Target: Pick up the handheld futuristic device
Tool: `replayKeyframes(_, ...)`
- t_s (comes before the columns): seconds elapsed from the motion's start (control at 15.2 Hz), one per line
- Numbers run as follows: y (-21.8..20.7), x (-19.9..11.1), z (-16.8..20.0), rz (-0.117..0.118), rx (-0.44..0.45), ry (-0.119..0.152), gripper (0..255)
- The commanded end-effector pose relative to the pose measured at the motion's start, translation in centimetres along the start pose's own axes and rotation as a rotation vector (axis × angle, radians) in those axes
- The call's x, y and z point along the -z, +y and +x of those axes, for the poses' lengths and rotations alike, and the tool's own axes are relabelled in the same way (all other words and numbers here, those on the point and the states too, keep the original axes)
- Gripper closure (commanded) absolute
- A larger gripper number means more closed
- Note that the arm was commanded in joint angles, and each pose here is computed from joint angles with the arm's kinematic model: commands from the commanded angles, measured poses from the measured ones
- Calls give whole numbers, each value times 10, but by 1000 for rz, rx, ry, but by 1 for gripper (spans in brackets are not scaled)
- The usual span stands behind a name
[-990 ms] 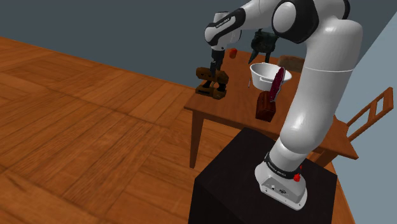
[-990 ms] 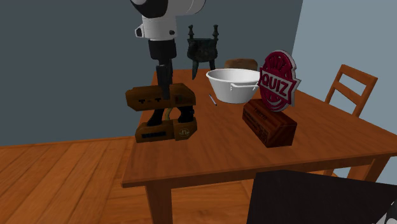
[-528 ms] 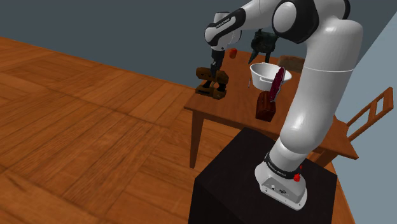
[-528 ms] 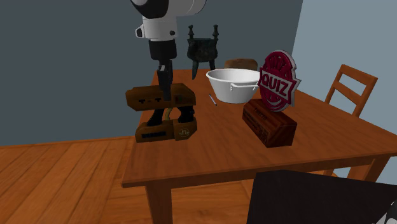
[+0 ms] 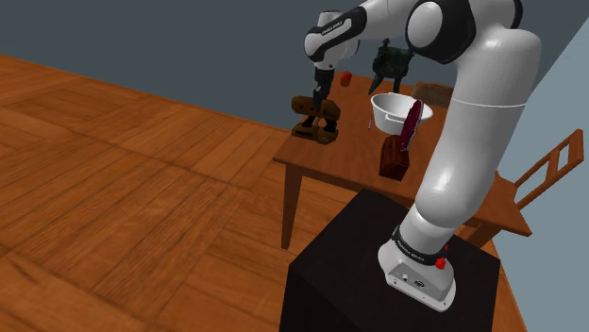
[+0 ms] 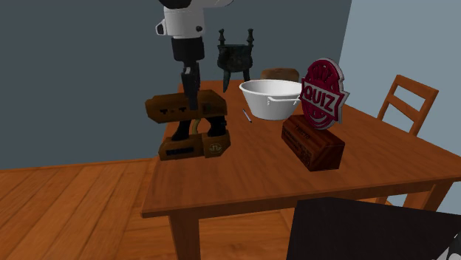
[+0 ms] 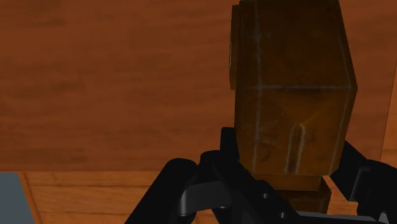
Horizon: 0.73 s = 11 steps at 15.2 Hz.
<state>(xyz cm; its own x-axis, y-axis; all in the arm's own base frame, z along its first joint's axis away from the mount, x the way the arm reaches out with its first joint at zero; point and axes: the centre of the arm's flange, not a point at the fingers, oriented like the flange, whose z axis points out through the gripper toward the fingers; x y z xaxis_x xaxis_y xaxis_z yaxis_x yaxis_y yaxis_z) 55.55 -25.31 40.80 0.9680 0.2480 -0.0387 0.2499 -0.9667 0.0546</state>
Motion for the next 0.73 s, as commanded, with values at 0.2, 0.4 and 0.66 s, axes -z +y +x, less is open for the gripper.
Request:
replayKeyframes(0.2,0,27,-2,-1,0,1,255)
replayKeyframes(0.4,1,43,-3,-1,0,1,255)
replayKeyframes(0.66,2,60,-3,-1,0,1,255)
